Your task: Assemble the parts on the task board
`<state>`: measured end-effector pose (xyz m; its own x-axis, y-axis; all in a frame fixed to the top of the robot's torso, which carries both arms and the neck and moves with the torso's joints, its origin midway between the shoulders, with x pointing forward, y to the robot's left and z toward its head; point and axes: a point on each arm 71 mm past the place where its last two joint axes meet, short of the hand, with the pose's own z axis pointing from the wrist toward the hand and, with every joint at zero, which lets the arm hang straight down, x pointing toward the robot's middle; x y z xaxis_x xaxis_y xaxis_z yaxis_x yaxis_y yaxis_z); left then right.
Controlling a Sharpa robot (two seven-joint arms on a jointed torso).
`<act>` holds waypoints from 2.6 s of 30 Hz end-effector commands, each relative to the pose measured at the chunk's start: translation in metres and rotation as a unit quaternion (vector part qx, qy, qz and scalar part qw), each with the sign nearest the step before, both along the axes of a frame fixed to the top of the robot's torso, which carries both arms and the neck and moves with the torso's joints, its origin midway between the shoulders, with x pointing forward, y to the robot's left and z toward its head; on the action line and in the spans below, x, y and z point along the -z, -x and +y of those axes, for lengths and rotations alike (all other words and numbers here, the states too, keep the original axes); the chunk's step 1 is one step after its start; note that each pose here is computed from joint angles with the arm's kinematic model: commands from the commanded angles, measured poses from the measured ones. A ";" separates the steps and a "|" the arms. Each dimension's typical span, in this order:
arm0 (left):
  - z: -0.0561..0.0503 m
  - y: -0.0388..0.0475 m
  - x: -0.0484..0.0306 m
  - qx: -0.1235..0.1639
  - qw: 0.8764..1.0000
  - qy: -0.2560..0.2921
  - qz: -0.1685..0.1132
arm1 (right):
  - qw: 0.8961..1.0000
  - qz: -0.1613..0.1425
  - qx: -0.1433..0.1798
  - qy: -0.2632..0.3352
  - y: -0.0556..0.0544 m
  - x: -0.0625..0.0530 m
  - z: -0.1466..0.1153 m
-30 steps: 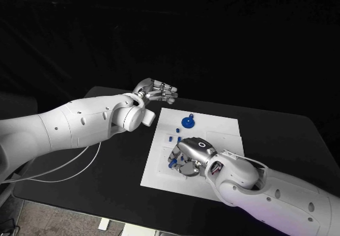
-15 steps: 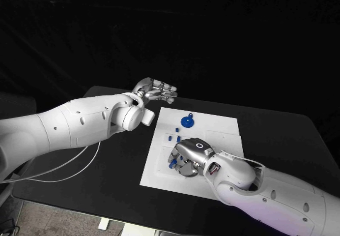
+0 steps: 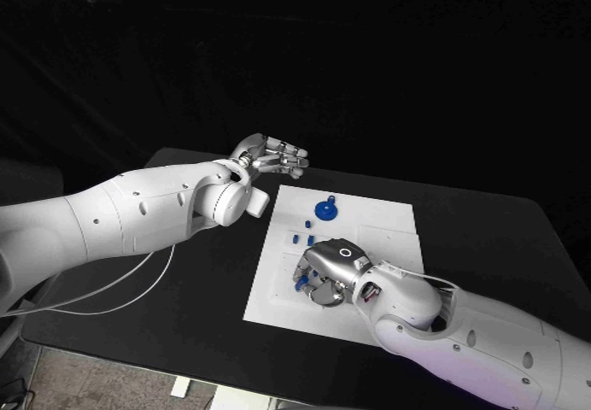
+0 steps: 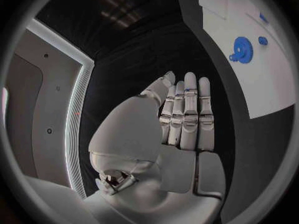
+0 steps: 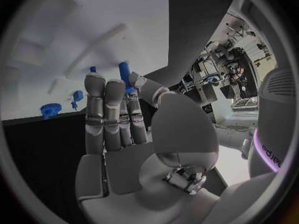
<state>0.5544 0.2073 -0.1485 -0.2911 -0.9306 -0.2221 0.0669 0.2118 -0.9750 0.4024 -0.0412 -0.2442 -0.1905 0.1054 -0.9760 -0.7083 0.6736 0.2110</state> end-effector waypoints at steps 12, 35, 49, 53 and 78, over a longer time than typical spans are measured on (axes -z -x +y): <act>-0.002 0.0002 -0.0013 0.007 1.000 0.005 0.000 | 0.999 0.015 -0.006 0.038 0.004 0.012 -0.002; -0.001 0.0003 -0.0012 0.007 1.000 0.005 0.001 | 0.999 -0.019 0.013 0.046 0.006 0.007 -0.003; -0.001 0.0003 -0.0011 0.007 1.000 0.005 0.002 | 0.998 -0.015 0.003 0.054 0.010 0.006 0.003; -0.001 0.0003 -0.0011 0.007 1.000 0.005 0.002 | 0.998 -0.012 0.001 0.060 0.009 0.006 0.006; -0.003 0.0003 -0.0008 0.010 1.000 0.005 0.005 | 0.999 -0.002 -0.011 0.040 0.010 0.004 0.018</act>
